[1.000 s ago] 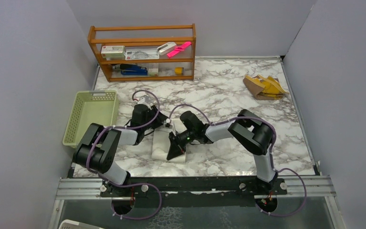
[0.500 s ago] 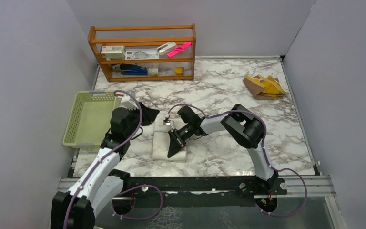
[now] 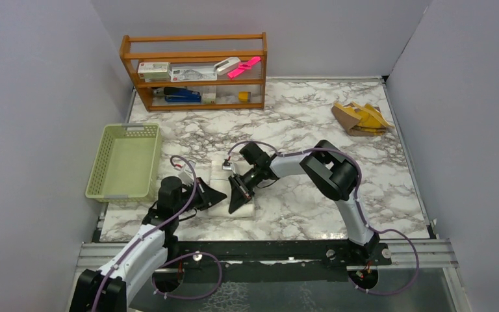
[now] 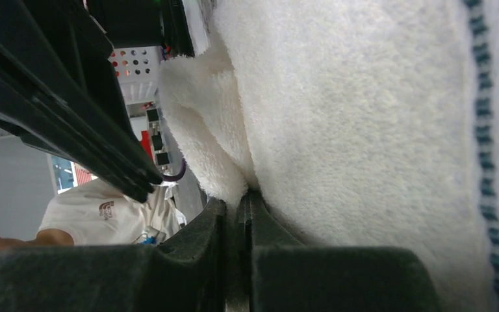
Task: Roll the towels
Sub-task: Roll the towel at the center of the board.
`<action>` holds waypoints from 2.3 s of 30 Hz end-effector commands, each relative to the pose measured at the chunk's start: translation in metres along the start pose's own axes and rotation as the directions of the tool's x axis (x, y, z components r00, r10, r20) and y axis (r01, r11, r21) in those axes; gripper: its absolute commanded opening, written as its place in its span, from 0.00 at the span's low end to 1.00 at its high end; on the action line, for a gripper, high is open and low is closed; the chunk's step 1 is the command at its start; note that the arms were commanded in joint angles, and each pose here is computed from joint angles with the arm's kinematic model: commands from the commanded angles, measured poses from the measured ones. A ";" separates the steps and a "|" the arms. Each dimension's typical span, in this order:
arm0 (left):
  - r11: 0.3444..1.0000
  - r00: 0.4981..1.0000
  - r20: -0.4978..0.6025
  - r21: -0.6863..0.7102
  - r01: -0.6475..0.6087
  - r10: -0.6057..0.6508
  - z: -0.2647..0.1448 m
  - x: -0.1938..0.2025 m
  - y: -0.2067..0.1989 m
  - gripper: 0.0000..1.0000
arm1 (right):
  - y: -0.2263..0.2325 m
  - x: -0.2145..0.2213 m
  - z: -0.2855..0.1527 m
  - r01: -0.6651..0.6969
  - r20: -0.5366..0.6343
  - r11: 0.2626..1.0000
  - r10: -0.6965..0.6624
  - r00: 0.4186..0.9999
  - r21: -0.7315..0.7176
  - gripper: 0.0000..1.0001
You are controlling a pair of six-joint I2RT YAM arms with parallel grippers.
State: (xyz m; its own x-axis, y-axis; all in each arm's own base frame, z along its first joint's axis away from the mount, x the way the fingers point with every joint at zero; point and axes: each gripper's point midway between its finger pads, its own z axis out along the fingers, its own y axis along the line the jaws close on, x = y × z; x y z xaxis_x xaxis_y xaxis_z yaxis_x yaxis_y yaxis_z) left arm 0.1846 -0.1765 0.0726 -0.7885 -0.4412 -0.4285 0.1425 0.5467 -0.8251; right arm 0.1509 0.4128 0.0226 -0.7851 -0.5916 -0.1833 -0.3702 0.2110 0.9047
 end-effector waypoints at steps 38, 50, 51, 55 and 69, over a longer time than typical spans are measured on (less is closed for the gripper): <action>0.884 0.996 -0.002 -0.460 -0.078 0.087 0.009 -0.007 0.084 0.00 | -0.043 -0.098 -0.074 0.299 0.067 0.828 -0.373 0.925 0.474 0.40; 0.886 0.997 -0.011 -0.457 -0.070 0.073 0.007 -0.002 0.085 0.00 | 0.059 -0.080 -0.126 0.706 0.114 0.274 -0.957 0.267 0.653 0.45; 0.886 0.997 -0.014 -0.458 -0.072 0.074 0.007 -0.001 0.085 0.00 | 0.062 -0.070 -0.117 0.760 0.068 0.184 -0.981 0.182 0.624 0.45; 0.887 0.997 -0.013 -0.456 -0.074 0.076 0.008 -0.002 0.084 0.00 | 0.054 -0.047 -0.082 0.858 -0.091 -0.037 -0.996 0.012 0.512 0.44; 0.892 0.996 -0.011 -0.445 -0.081 0.085 0.008 -0.003 0.082 0.00 | 0.032 -0.060 -0.033 0.833 -0.334 -0.287 -0.933 -0.131 0.472 0.42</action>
State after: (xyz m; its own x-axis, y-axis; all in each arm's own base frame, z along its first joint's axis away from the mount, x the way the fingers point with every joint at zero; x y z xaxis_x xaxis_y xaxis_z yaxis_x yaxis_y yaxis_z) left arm 0.2234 -0.1515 0.0325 -0.7364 -0.4252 -0.5262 -0.0182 0.7900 -0.6129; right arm 0.1815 0.4120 0.0538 0.5191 -0.4122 -0.7487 -0.8546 -0.2400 -0.4604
